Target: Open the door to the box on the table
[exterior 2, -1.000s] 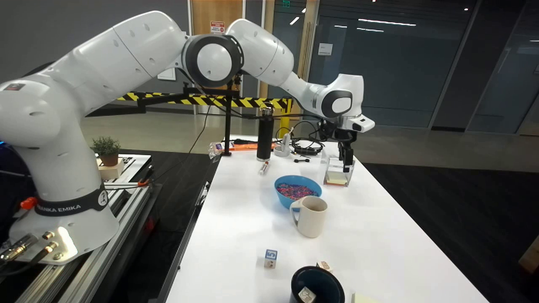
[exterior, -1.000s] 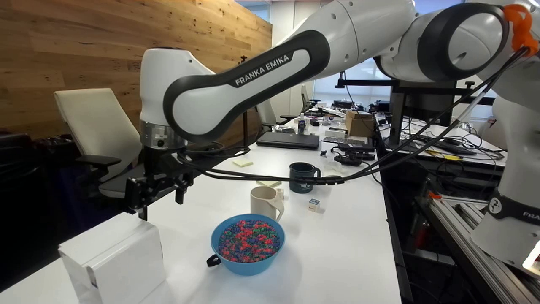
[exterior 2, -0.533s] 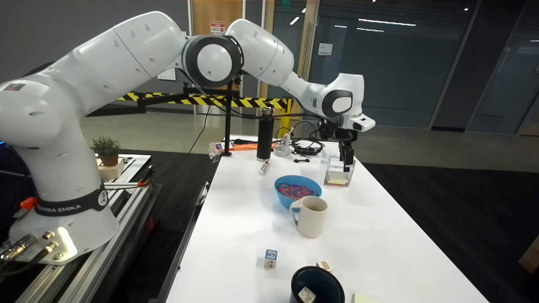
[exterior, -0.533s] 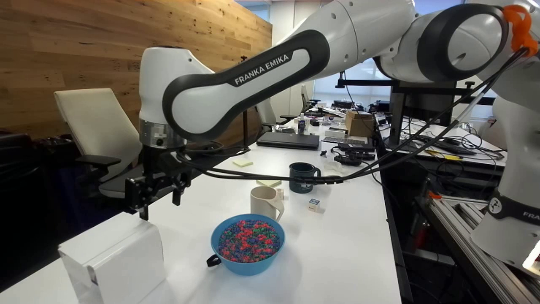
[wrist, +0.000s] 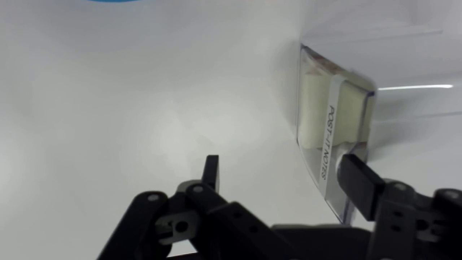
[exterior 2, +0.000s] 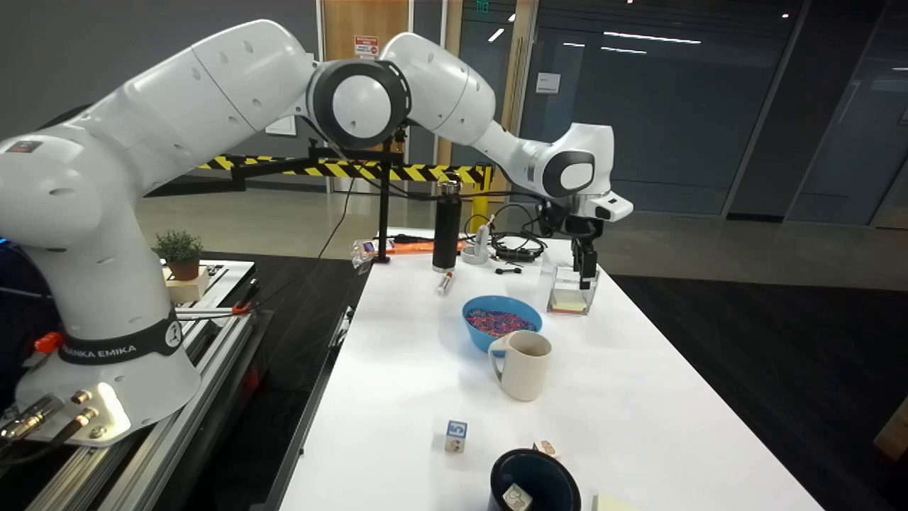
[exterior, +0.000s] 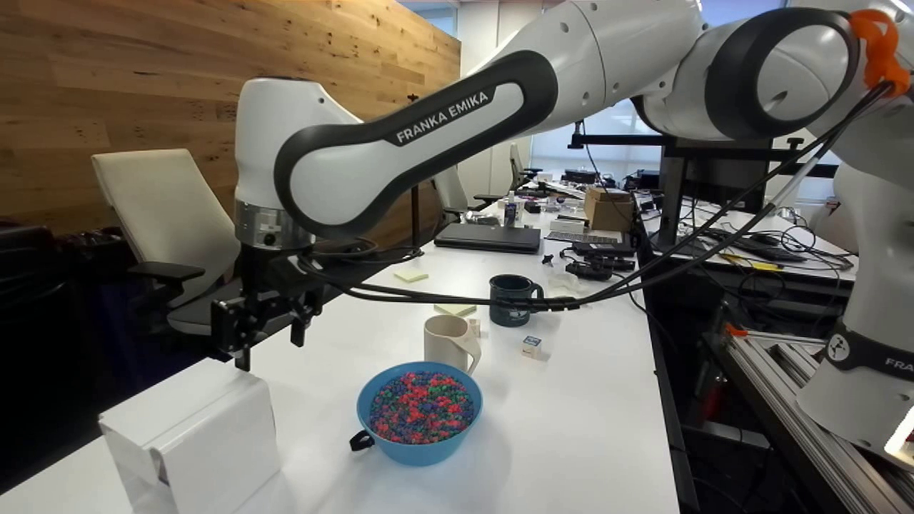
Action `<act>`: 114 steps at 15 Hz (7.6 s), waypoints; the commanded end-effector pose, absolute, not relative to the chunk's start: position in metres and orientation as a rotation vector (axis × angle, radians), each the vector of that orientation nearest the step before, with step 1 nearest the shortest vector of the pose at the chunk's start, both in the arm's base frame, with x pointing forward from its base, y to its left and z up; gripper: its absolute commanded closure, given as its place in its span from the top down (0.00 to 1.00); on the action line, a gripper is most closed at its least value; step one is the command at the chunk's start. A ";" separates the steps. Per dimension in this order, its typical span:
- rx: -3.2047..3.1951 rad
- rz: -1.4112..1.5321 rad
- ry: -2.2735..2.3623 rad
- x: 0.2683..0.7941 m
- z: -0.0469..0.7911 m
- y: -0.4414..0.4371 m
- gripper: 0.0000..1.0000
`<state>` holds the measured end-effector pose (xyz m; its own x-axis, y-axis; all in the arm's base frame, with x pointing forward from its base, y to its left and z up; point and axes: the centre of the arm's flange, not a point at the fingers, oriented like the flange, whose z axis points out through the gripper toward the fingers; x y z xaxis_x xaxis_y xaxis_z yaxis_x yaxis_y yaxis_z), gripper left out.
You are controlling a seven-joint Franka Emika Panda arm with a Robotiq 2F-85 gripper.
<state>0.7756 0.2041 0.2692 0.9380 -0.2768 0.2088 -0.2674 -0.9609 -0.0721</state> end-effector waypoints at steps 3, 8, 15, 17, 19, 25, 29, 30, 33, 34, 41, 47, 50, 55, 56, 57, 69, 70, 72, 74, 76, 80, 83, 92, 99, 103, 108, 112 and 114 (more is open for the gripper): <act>-3.042 -0.350 0.414 0.787 0.270 0.206 0.96; -3.039 -0.358 0.407 0.785 0.273 0.206 0.99; -3.046 -0.346 0.408 0.786 0.269 0.206 0.91; -3.047 -0.343 0.407 0.786 0.267 0.206 0.96; -3.049 -0.340 0.405 0.786 0.266 0.206 0.99; -3.058 -0.332 0.398 0.786 0.263 0.205 0.90; -3.059 -0.333 0.397 0.787 0.263 0.205 0.70; -3.059 -0.332 0.398 0.787 0.263 0.205 0.72; -3.061 -0.330 0.397 0.787 0.263 0.204 0.70; -3.061 -0.330 0.396 0.787 0.262 0.204 0.71; -3.075 -0.319 0.384 0.789 0.255 0.204 0.57; -3.090 -0.307 0.384 0.791 0.243 0.199 0.56; -3.097 -0.301 0.374 0.791 0.237 0.197 0.86; -3.108 -0.296 0.364 0.791 0.232 0.195 0.83; -3.109 -0.296 0.362 0.791 0.232 0.194 0.90; -3.109 -0.297 0.359 0.791 0.232 0.194 0.96; -3.147 -0.262 0.343 0.791 0.217 0.182 1.00; -3.149 -0.260 0.343 0.792 0.215 0.180 1.00; -3.155 -0.250 0.345 0.792 0.212 0.178 1.00; -3.160 -0.241 0.346 0.791 0.208 0.176 1.00; -3.162 -0.234 0.347 0.791 0.203 0.175 1.00; -3.168 -0.215 0.350 0.788 0.193 0.174 1.00; -3.169 -0.217 0.349 0.788 0.193 0.173 1.00; -3.172 -0.220 0.373 0.785 0.203 0.170 1.00; -3.167 -0.189 0.429 0.757 0.279 0.169 1.00; -3.179 -0.159 0.447 0.742 0.328 0.163 1.00; -3.178 -0.097 0.450 0.724 0.372 0.154 1.00; -3.178 -0.076 0.435 0.709 0.395 0.143 1.00; -3.173 -0.071 0.432 0.702 0.404 0.135 1.00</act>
